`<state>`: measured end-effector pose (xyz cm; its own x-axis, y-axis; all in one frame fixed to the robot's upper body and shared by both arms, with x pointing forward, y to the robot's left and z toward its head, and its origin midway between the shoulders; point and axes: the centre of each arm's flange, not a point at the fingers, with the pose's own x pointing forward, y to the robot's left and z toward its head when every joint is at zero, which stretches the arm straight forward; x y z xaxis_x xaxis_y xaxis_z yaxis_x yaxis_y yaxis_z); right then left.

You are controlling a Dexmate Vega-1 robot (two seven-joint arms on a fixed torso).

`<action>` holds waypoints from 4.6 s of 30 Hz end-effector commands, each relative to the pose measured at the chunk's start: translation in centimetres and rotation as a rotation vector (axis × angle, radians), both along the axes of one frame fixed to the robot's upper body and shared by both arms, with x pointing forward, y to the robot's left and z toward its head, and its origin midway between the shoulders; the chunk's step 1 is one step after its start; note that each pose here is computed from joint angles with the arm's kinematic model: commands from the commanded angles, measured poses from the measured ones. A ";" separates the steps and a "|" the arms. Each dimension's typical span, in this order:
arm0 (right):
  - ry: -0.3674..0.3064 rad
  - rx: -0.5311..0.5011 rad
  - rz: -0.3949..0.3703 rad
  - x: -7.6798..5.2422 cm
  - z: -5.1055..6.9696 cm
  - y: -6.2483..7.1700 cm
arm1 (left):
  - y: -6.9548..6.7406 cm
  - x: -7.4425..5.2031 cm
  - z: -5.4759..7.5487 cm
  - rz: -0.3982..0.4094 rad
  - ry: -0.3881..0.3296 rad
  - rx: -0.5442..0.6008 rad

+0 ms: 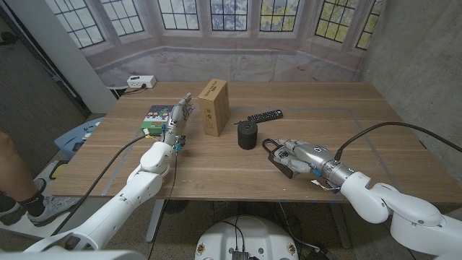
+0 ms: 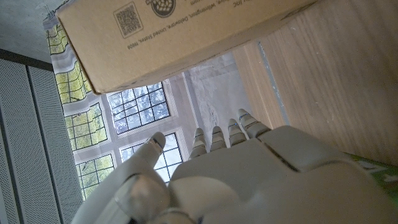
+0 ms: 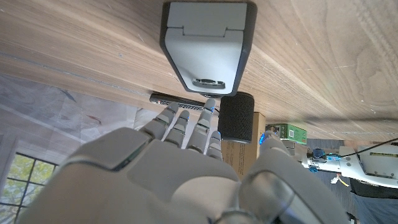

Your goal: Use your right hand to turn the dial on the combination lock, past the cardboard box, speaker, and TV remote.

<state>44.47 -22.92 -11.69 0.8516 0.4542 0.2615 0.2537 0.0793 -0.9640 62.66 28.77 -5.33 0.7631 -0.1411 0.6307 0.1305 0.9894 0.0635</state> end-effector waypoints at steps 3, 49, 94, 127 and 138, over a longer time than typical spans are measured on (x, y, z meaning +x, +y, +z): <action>-0.010 0.003 0.019 1.1 0.1 0.5 | 0.1 -0.1 -0.1 0.007 0.001 -0.003; 0.009 0.005 0.004 1.1 -0.3 -0.1 | 0.0 0.6 0.4 0.005 0.004 0.007; 0.045 0.018 -0.020 1.6 -2.5 -0.9 | -0.1 0.3 0.4 0.009 -0.003 0.013; 0.063 0.011 -0.029 0.9 -2.2 -1.4 | -0.2 0.7 0.5 0.006 -0.001 0.009; 0.050 0.007 -0.018 0.8 -1.6 -1.4 | -0.2 0.8 0.5 0.009 0.000 0.007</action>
